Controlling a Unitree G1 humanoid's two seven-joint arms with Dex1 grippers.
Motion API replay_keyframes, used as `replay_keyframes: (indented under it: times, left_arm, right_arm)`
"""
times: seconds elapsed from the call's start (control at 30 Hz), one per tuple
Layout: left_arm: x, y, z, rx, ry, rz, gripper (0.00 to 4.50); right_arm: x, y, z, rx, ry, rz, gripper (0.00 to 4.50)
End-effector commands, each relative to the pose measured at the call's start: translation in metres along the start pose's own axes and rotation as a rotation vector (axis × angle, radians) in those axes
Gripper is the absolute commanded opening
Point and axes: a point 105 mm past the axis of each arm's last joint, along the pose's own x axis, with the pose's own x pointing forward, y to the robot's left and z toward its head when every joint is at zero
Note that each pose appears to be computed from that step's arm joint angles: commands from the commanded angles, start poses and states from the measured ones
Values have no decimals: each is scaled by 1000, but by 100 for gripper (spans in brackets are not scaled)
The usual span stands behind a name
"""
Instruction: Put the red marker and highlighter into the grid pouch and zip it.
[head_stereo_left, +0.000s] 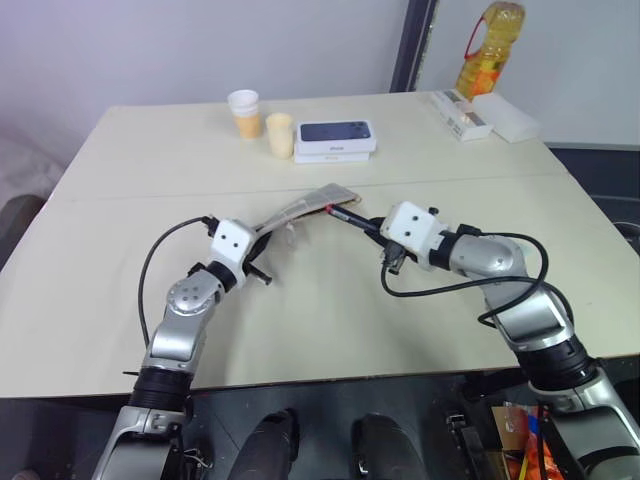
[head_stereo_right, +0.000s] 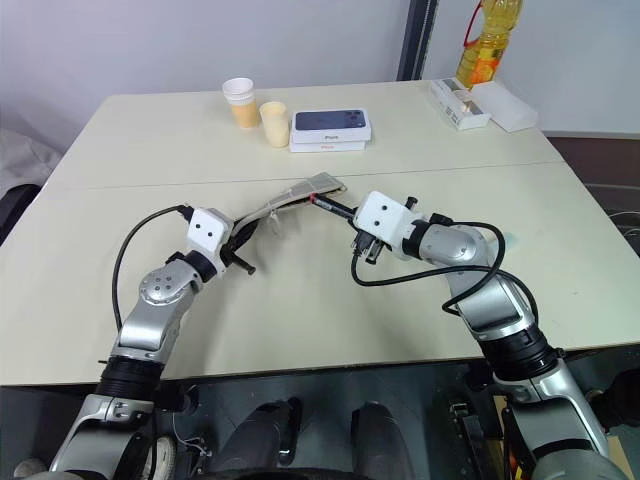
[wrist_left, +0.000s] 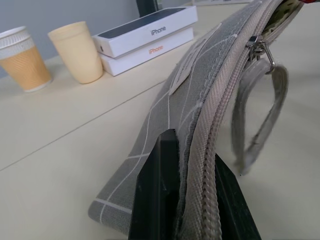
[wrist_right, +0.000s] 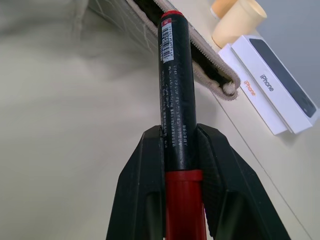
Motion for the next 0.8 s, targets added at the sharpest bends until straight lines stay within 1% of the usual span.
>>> replay_keyframes:
  times: [0.03, 0.2, 0.37, 0.53, 0.57, 0.67, 0.8]
  left_arm:
    - [0, -1, 12, 38, -46, -13, 0]
    - [-1, -4, 12, 49, -53, -32, 0]
    - [-3, -8, 13, 99, -62, -66, 0]
    - [-5, -22, 18, 177, -81, -166, 0]
    - [-5, -26, 19, 195, -84, -190, 0]
    - [-3, -38, 22, 225, -93, -257, 0]
    - [-1, -47, 25, 208, -90, -294, 0]
  right_arm:
    - [-3, -10, 6, -30, -10, -40, 36]
    - [-3, -10, 1, -63, 26, -31, 36]
    - [-5, -12, -2, -131, 68, -20, 36]
    - [-5, -9, 0, -308, 136, 48, 36]
    - [-4, -6, 1, -372, 155, 75, 36]
    - [5, 2, 9, -469, 165, 114, 36]
    - [18, 13, 23, -500, 143, 140, 36]
